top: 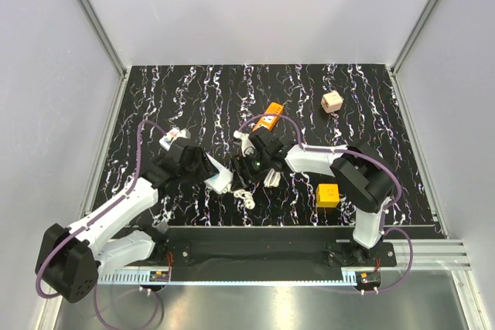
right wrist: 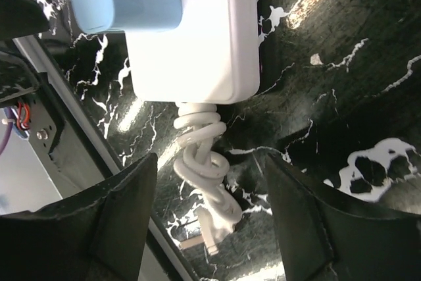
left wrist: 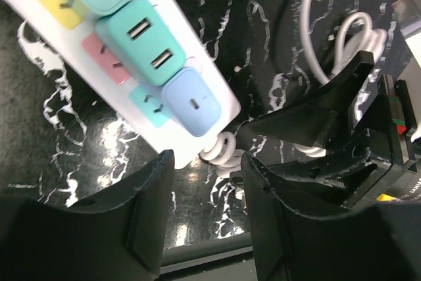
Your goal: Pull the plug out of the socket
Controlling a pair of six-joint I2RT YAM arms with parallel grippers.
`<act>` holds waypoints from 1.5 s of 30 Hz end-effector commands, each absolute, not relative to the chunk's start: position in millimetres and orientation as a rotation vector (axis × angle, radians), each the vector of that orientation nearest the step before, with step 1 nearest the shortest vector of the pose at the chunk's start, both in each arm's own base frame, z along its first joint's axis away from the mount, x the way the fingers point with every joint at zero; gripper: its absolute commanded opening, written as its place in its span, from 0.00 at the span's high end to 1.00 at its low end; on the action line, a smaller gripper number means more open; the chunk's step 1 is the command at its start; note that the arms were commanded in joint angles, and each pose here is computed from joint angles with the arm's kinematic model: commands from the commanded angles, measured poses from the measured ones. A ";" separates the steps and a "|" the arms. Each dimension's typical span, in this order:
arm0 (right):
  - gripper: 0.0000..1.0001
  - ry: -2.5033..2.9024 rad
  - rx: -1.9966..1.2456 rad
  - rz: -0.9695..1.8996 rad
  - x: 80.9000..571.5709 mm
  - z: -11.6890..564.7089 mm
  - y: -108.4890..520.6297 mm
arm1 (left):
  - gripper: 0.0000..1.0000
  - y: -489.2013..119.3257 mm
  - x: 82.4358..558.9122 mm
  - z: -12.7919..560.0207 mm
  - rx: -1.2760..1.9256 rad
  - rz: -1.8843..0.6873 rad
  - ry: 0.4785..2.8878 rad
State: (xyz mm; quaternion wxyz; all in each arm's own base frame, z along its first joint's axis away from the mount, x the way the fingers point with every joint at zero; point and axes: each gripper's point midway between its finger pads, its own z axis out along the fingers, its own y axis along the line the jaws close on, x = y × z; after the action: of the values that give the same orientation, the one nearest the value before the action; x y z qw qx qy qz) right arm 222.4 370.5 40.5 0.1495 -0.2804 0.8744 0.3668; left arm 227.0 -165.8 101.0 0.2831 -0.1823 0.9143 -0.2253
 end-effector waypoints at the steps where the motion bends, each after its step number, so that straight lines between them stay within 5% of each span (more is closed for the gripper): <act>1: 0.28 2.436 -0.866 1.101 221.1 39.4 382.9 | 0.50 -165.7 236.6 112.6 -0.517 -0.567 2.419; 14: 0.36 2.456 -0.809 0.996 225.8 8.3 368.6 | 0.48 -162.9 246.1 115.5 -0.529 -0.437 2.462; 16: 0.43 2.477 -0.778 0.912 232.5 3.9 361.8 | 0.48 -163.2 247.3 118.3 -0.538 -0.438 2.458; 30: 0.39 2.440 -0.635 0.244 317.3 30.2 318.7 | 0.47 -152.4 240.0 139.7 -0.574 -0.505 2.341; 38: 0.33 2.400 -0.527 0.722 260.7 106.2 342.4 | 0.46 -147.5 236.2 146.0 -0.483 -0.498 2.318; 45: 0.38 2.405 -0.553 1.183 189.8 114.9 370.5 | 0.46 -145.3 242.1 160.4 -0.276 -0.431 2.309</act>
State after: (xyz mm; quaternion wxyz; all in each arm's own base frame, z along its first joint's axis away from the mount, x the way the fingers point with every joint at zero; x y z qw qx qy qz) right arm 222.0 343.8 104.8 0.2561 -0.1972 0.8866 0.3309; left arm 230.5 -144.8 140.1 0.3429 -0.1650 0.9070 -0.1804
